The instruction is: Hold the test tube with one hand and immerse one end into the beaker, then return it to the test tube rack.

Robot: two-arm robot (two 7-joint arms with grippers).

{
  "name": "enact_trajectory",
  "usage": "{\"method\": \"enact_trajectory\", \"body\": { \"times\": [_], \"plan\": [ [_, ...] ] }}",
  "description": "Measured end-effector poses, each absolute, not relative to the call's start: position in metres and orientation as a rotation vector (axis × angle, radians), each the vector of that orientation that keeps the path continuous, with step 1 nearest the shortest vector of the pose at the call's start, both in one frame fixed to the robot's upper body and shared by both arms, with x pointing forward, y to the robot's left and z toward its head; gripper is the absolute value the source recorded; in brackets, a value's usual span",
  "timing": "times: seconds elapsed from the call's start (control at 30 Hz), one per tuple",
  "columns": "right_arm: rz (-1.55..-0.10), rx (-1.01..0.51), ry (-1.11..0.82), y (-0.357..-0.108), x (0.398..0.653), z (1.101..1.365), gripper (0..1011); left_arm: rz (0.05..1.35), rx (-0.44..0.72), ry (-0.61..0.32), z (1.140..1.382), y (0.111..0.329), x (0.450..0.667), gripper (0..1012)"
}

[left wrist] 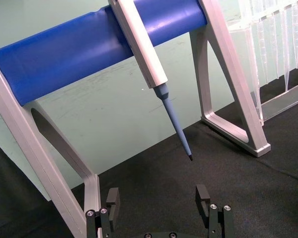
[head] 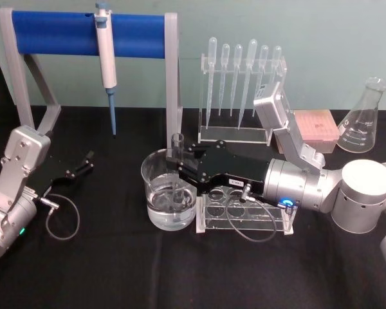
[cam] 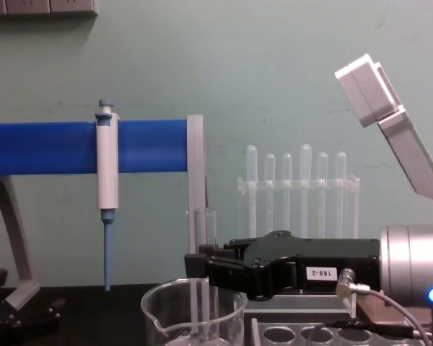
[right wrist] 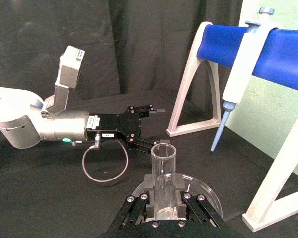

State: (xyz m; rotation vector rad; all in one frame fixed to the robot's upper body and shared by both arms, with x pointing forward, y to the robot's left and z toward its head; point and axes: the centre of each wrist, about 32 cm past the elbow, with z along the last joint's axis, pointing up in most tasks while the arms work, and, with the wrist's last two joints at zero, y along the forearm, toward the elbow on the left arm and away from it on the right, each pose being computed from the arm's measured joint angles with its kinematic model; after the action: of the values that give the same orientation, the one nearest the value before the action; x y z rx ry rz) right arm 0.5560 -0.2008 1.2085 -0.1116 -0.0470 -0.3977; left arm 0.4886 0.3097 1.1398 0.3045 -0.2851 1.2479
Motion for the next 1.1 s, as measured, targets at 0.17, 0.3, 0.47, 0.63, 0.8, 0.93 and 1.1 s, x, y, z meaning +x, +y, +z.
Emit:
{"method": "enact_trajectory", "body": {
  "times": [0.17,0.3,0.47,0.63,0.8,0.93,1.1],
  "plan": [
    [-0.398,-0.112,-0.047,-0.2008,0.5560,1.2086,226,1.248,0.304,-0.285,1.1398,0.3097,0.4886,1000],
    [-0.398,-0.111,-0.047,-0.2008,0.5560,1.2086,226,1.248,0.304,-0.285,1.1398,0.3097,0.4886,1000],
    [-0.398,-0.112,-0.047,-0.2008,0.5561,1.2085,226,1.248,0.304,-0.285,1.1398,0.3097,0.4886,1000],
    [-0.398,-0.112,-0.047,-0.2008,0.5560,1.2085,225,1.248,0.304,-0.285,1.1398,0.3097,0.4886,1000],
    [-0.398,-0.112,-0.047,-0.2008,0.5560,1.2085,226,1.248,0.304,-0.285,1.1398,0.3097,0.4886,1000],
    [-0.398,-0.112,-0.047,-0.2008,0.5561,1.2085,226,1.248,0.304,-0.285,1.1398,0.3097,0.4886,1000],
    [-0.398,-0.112,-0.047,-0.2008,0.5560,1.2085,226,1.248,0.304,-0.285,1.1398,0.3097,0.4886,1000]
  ]
}}
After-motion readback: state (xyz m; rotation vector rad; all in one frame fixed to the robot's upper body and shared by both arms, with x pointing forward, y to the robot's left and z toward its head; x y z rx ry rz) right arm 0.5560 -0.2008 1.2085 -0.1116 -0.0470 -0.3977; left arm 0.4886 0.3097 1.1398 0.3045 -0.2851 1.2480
